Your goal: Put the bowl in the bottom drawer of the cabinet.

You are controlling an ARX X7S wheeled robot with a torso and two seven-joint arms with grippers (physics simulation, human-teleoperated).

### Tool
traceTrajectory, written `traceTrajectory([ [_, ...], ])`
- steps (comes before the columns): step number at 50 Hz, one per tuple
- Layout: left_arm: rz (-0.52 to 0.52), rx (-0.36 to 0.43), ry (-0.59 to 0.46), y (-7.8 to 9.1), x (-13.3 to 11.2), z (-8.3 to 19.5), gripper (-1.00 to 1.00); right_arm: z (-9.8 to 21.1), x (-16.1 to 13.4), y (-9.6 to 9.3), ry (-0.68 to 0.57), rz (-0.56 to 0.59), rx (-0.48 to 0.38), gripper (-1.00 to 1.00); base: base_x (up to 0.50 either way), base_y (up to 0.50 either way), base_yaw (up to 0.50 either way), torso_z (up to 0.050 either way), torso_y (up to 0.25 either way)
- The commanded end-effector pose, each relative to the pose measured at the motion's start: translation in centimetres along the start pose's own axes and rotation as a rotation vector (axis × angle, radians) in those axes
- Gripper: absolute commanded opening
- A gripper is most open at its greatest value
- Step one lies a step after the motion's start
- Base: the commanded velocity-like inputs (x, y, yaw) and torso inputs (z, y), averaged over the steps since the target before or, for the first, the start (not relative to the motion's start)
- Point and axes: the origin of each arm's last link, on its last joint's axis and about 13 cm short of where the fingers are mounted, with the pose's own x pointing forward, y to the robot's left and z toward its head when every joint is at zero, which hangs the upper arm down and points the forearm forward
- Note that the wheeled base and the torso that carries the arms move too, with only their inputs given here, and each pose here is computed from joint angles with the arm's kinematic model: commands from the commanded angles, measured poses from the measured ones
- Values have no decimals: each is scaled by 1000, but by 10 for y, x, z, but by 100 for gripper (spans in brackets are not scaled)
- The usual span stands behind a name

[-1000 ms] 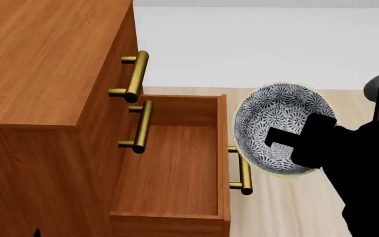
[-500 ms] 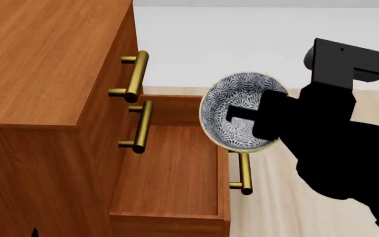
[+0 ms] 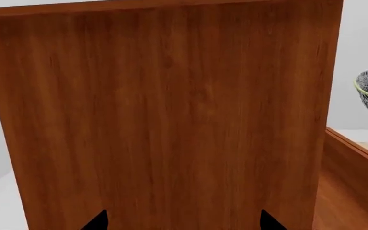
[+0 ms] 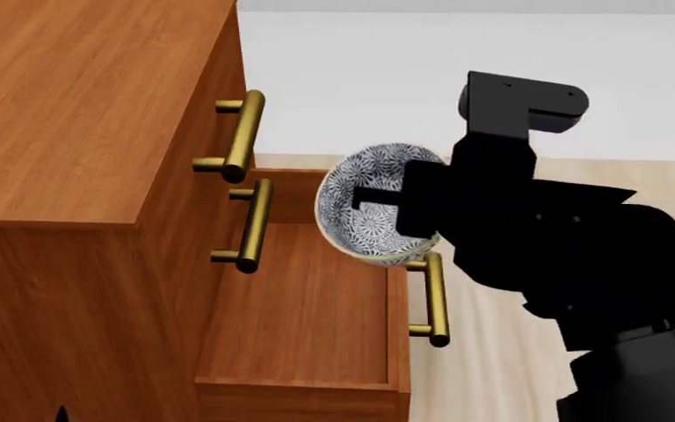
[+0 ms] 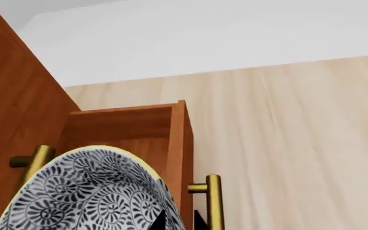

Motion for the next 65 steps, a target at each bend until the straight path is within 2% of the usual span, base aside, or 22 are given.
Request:
traceTrajectory([
  [1,2,0,1,0,0,0,100,5,13,10,7,10,-34,-100,0,0,0,0,0],
  [27,8,-5,-3,2,0,0,100,-8,37,32,62,40,-98,-100,0,0,0,0,0],
  [65,23,-13,3,5,1,0,100,-30,44,38,119,70,-109,-100,0,0,0,0,0],
])
